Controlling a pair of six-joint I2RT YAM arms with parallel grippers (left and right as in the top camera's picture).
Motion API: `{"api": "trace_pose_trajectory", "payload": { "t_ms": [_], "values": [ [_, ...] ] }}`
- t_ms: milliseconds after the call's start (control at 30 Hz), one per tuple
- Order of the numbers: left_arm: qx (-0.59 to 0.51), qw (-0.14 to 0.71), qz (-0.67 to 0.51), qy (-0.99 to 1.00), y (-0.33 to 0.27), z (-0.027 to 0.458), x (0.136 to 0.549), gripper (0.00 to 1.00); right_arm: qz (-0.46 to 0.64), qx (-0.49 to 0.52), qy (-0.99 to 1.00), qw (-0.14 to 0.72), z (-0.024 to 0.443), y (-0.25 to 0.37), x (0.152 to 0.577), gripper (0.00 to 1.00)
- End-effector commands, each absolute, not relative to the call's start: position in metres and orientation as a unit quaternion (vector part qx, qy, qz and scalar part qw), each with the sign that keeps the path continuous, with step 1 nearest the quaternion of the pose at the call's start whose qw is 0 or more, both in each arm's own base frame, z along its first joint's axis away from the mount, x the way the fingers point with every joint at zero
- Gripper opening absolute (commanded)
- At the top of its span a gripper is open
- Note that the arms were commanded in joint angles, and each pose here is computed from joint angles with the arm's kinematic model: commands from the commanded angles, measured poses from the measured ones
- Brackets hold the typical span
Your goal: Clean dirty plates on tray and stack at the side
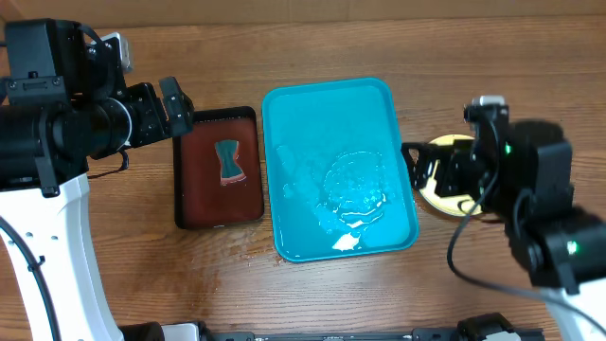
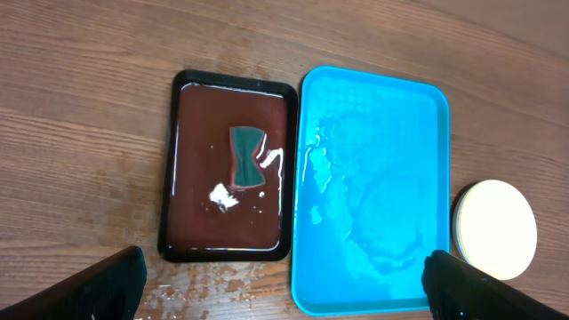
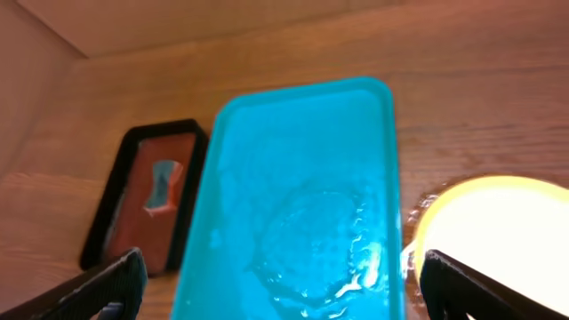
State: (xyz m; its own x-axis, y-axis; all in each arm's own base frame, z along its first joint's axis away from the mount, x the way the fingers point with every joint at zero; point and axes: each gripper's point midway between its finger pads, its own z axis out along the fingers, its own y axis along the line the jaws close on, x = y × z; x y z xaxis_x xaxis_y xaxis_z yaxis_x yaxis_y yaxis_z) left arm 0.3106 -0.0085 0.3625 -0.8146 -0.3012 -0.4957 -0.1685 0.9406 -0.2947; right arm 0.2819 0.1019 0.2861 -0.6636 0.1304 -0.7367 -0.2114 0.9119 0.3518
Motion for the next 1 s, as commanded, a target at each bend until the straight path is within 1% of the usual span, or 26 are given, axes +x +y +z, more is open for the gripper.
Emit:
{"api": "trace_pose_trajectory", "payload": {
  "t_ms": [0,100,200,300,467,700,867,967],
  "values": [
    [-0.134,0.28,-0.121,0.943,-0.008,0.364,0.311,1.0,0.188,-0.012,0.851,0.49,0.298,0.084,0.27,1.0],
    [-0.134,0.28,-0.121,0.943,-0.008,0.364,0.311,1.0,0.2,-0.015,0.791,0.578,0.304,0.078,0.26,1.0],
    [-0.134,0.28,-0.121,0.943,-0.008,0.364,0.311,1.0,0.204,-0.013,0.733,0.648,0.295,0.069,0.246,1.0],
    [-0.134,0.28,-0.121,0.943,-0.008,0.364,0.311,1.0,0.202,-0.01,0.707,0.677,0.277,0.062,0.233,1.0],
    [-0.134,0.28,-0.121,0.943,-0.008,0.364,0.311,1.0,0.205,-0.004,0.679,0.705,0.246,0.055,0.219,1.0],
    [-0.134,0.28,-0.121,0.943,-0.008,0.364,0.311,1.0,0.202,-0.001,0.694,0.691,0.213,0.056,0.23,1.0],
    [-0.134,0.28,-0.121,0.943,-0.008,0.364,0.311,1.0,0.204,-0.004,0.673,0.711,0.198,0.057,0.238,1.0],
    [-0.134,0.28,-0.121,0.943,-0.008,0.364,0.311,1.0,0.204,-0.004,0.679,0.705,0.195,0.057,0.238,1.0]
  ]
}}
